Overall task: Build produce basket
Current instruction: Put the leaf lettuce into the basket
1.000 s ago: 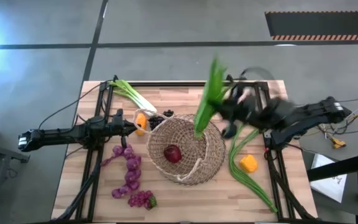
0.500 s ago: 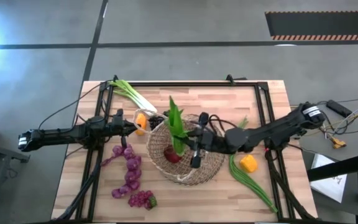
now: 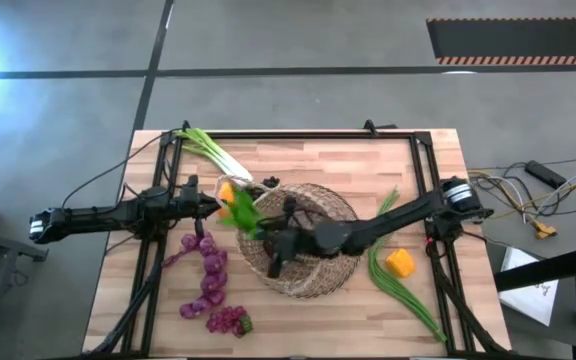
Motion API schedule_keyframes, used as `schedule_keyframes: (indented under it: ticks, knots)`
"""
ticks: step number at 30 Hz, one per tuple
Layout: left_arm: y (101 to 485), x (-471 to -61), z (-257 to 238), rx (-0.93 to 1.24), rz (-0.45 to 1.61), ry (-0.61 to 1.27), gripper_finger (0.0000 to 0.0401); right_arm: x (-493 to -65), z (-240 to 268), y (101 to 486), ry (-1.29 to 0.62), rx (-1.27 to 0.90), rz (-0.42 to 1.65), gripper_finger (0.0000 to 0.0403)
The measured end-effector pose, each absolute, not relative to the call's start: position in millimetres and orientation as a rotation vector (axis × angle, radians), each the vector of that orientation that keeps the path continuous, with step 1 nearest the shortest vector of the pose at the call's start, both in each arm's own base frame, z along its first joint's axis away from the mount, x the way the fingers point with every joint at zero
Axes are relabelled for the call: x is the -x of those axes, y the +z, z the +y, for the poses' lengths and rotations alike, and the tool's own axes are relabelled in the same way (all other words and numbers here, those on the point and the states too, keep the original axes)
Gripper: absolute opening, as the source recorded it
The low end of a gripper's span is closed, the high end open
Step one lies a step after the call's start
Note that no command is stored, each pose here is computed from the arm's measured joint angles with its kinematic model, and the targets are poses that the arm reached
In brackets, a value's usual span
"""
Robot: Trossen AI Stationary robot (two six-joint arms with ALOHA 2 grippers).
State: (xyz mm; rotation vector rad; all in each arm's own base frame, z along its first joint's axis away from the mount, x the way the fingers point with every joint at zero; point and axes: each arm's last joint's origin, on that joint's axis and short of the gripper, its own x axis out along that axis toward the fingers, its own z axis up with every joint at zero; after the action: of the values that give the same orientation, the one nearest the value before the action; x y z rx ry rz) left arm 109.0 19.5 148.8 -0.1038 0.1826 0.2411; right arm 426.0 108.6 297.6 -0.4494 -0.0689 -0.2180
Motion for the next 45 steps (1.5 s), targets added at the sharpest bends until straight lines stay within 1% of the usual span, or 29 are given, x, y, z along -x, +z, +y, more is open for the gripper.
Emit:
schedule_keyframes:
  ticks: [3, 6, 10, 14, 18, 25, 32, 35, 45]
  knots:
    - [148.8, -109.0, 19.5, 0.104, 0.183, 0.241, 0.0000, -445.9, 109.8, 287.7, -0.226, 0.509, -0.050, 0.0013]
    - [148.8, -109.0, 19.4, 0.104, 0.183, 0.241, 0.0000, -462.2, 105.4, 272.8, -0.255, 0.535, 0.018, 0.0013]
    - [148.8, -109.0, 19.4, 0.104, 0.183, 0.241, 0.0000, -475.9, 101.1, 251.7, -0.280, 0.526, 0.116, 0.0013]
    - [148.8, -109.0, 19.5, 0.104, 0.183, 0.241, 0.0000, -483.2, 99.0, 243.4, -0.316, 0.491, 0.162, 0.0013]
    - [148.8, -109.0, 19.5, 0.104, 0.182, 0.241, 0.0000, -484.5, 96.7, 238.4, -0.315, 0.495, 0.209, 0.0013]
    - [148.7, -109.1, 19.5, 0.104, 0.184, 0.241, 0.0000, -485.0, 93.2, 238.9, -0.322, 0.530, 0.218, 0.0013]
    - [148.8, -109.0, 19.5, 0.104, 0.182, 0.241, 0.0000, -484.8, 92.8, 238.7, -0.337, 0.452, 0.209, 0.0013]
    - [148.8, -109.0, 19.5, 0.104, 0.183, 0.241, 0.0000, -484.2, 91.4, 238.8, -0.391, 0.441, 0.216, 0.0013]
    - [148.8, -109.0, 19.4, 0.104, 0.183, 0.241, 0.0000, -482.5, 88.2, 229.1, -0.415, 0.309, 0.280, 0.0013]
